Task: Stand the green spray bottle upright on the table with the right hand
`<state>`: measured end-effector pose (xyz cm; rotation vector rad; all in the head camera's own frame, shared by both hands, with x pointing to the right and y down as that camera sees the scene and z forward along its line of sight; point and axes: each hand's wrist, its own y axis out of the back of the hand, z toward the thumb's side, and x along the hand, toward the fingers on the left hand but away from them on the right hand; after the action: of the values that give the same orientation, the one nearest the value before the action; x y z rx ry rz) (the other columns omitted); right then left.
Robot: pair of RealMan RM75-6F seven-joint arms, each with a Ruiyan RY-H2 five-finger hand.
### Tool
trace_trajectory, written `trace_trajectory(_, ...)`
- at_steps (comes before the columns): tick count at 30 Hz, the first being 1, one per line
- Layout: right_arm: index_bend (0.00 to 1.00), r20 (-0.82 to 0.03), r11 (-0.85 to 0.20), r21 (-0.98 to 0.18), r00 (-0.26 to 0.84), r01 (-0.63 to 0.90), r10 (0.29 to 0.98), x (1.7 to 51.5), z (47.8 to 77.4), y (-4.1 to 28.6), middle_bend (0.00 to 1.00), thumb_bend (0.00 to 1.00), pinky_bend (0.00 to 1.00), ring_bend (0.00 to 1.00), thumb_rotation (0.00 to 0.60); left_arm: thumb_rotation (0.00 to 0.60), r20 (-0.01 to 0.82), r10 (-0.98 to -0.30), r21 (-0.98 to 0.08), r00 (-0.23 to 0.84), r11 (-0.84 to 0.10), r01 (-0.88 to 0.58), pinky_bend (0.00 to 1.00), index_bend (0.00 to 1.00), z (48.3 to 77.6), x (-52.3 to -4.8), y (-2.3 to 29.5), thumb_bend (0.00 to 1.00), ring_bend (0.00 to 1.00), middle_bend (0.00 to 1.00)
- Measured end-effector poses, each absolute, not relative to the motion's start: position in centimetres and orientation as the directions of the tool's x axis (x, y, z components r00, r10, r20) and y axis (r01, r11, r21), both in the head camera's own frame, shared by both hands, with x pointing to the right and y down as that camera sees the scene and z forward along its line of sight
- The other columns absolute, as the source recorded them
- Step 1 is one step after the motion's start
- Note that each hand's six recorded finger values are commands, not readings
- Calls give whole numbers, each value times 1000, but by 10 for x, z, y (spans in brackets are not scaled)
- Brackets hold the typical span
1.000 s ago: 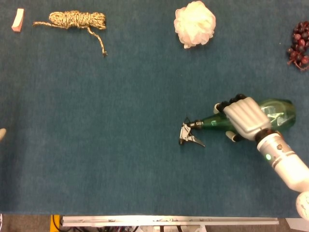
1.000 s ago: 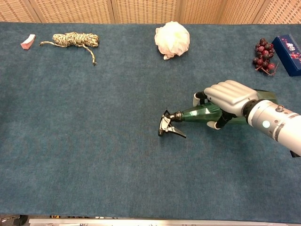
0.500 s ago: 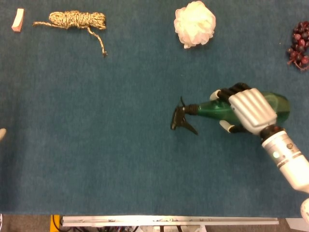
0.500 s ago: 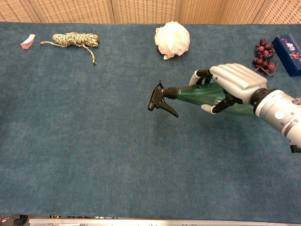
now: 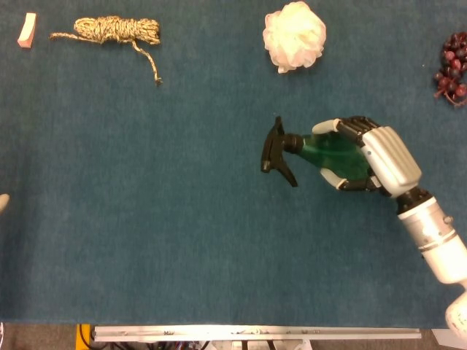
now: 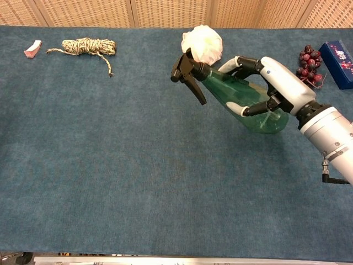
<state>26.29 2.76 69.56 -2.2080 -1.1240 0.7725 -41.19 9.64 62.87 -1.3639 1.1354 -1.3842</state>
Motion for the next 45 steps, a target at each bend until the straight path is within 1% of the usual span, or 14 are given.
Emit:
trace_trajectory(5, 463, -138, -468, -622, 500, 628, 855, 264, 692, 28, 492, 333, 283, 337, 600, 600, 215, -976, -977, -31, -214, -20, 0, 0, 629, -412, 96, 0, 0, 0)
trace_trajectory(9, 473, -79, -439, -588, 491, 680, 867, 266, 690, 29, 496, 333, 307, 337, 600, 600, 215, -976, -977, -31, -215, -19, 0, 0, 629, -412, 96, 0, 0, 0)
trace_trajectory(13, 474, -22, -397, -525, 455, 753, 890, 272, 691, 31, 497, 334, 328, 337, 600, 600, 215, -976, -976, -31, -215, -19, 0, 0, 629, -412, 96, 0, 0, 0)
trace_trajectory(20, 477, 56, -308, -401, 358, 863, 932, 288, 703, 37, 497, 344, 353, 337, 600, 600, 215, -976, -976, -31, -215, -19, 0, 0, 629, -412, 96, 0, 0, 0)
trace_trajectory(26, 478, 67, -245, -327, 281, 913, 957, 300, 720, 43, 497, 347, 374, 337, 600, 600, 216, -976, -976, -31, -215, -19, 0, 0, 629, -412, 96, 0, 0, 0)
trace_trajectory(32, 478, 80, -195, -267, 224, 944, 971, 309, 729, 45, 497, 352, 408, 337, 600, 600, 216, -976, -976, -31, -215, -19, 0, 0, 629, -412, 96, 0, 0, 0)
trace_trajectory(38, 478, 84, -168, -227, 191, 959, 978, 317, 733, 45, 496, 359, 430, 337, 600, 600, 216, -976, -976, -31, -215, -19, 0, 0, 629, -412, 97, 0, 0, 0)
trace_trajectory(45, 478, 87, -156, -212, 177, 965, 980, 322, 738, 43, 497, 358, 450, 337, 600, 600, 216, -976, -976, -31, -215, -18, 0, 0, 629, -412, 96, 0, 0, 0)
